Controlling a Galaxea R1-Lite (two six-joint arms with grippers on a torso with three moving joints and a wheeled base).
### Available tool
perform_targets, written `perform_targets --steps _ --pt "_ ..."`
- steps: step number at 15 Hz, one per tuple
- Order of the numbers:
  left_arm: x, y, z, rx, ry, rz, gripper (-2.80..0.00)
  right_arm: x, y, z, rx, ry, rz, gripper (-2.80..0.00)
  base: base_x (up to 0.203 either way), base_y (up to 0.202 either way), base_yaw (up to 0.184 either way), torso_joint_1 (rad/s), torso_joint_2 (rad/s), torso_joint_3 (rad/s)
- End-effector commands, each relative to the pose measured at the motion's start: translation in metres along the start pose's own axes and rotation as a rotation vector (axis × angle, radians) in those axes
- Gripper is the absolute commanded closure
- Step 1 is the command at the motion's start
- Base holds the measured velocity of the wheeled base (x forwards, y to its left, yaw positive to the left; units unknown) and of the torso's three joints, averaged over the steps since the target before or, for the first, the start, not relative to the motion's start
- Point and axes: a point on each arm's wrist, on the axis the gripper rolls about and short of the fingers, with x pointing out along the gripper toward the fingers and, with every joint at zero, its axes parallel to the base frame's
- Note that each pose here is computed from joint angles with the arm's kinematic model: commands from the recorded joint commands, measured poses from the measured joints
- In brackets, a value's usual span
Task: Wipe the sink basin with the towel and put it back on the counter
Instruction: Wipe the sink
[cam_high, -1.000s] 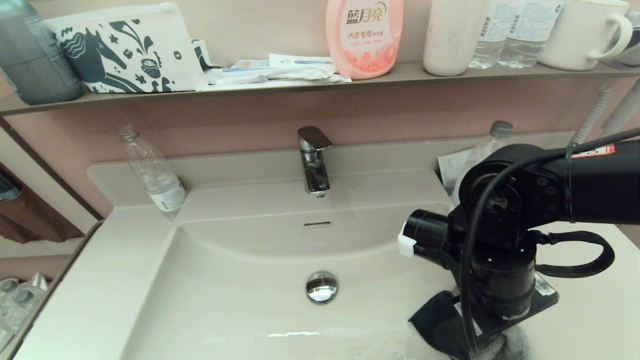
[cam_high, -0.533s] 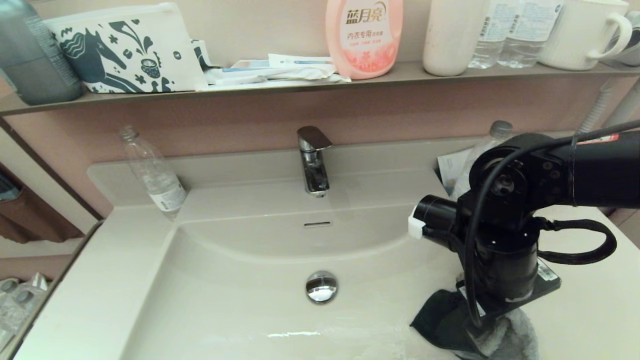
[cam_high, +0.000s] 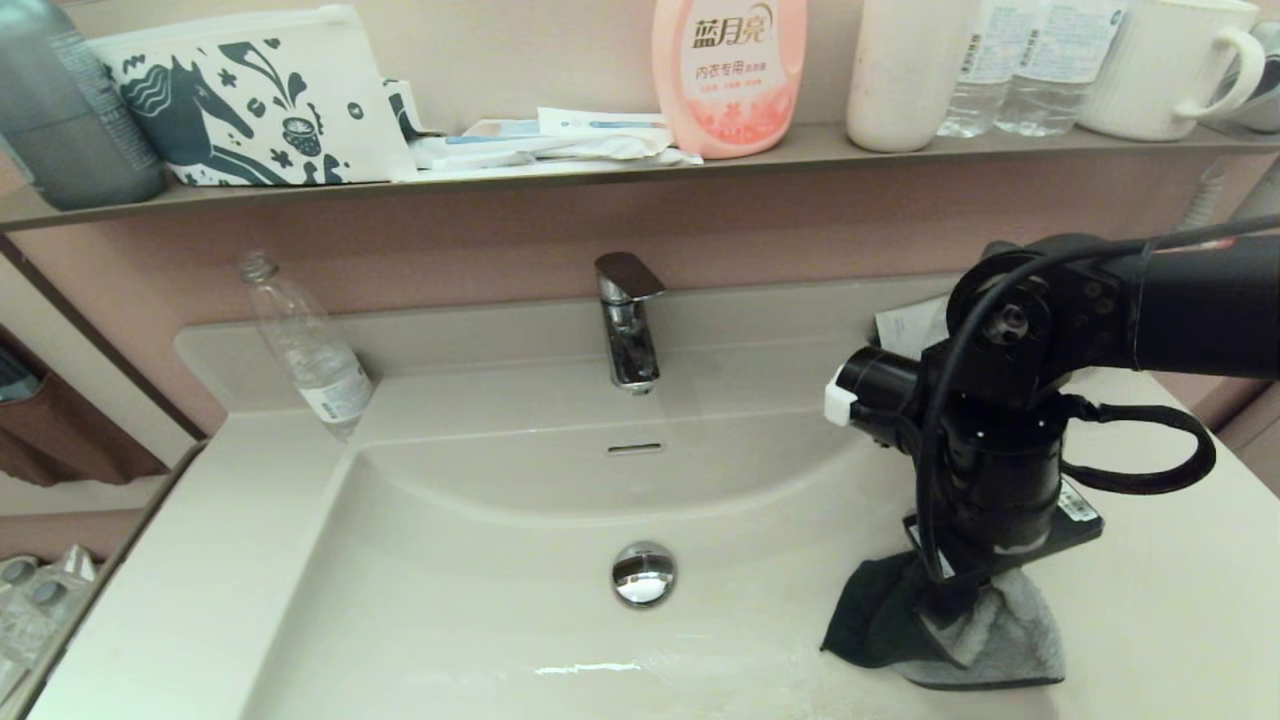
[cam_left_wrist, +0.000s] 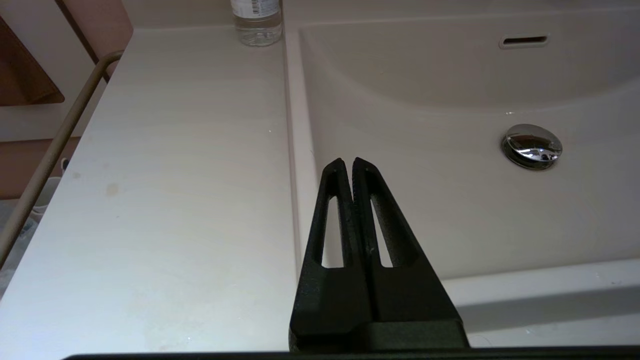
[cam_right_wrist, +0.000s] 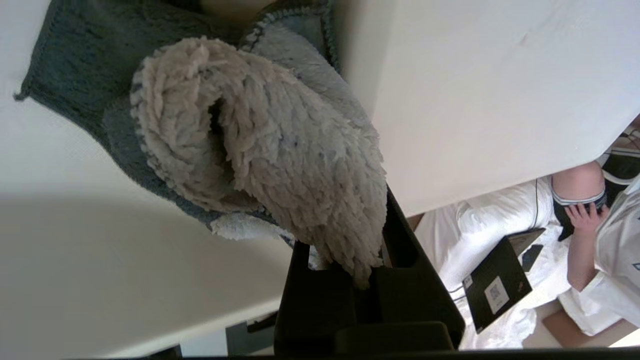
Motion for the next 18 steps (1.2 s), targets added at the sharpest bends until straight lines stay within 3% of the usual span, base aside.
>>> perform_targets --steps 1,10,14,18 --pt "0.0 0.0 0.0 0.0 0.001 0.0 0.0 0.004 -0.001 0.006 0.014 0.003 -0.018 0.0 0.0 0.0 0.0 0.0 0.0 0.0" --pt "0.0 0.0 0.0 0.0 0.001 0.0 0.0 0.011 -0.017 0.049 0.148 -0.104 -0.001 0.0 0.0 0.0 0.0 0.0 0.0 0.0" --pt "0.0 0.0 0.0 0.0 0.001 0.0 0.0 0.015 -0.017 0.058 0.167 -0.147 0.016 0.0 0.0 0.0 0.0 0.0 0.0 0.0" --pt "0.0 0.0 0.0 0.0 0.001 0.0 0.0 0.01 -0.016 0.072 0.242 -0.277 0.074 0.0 0.0 0.0 0.0 0.0 0.0 0.0"
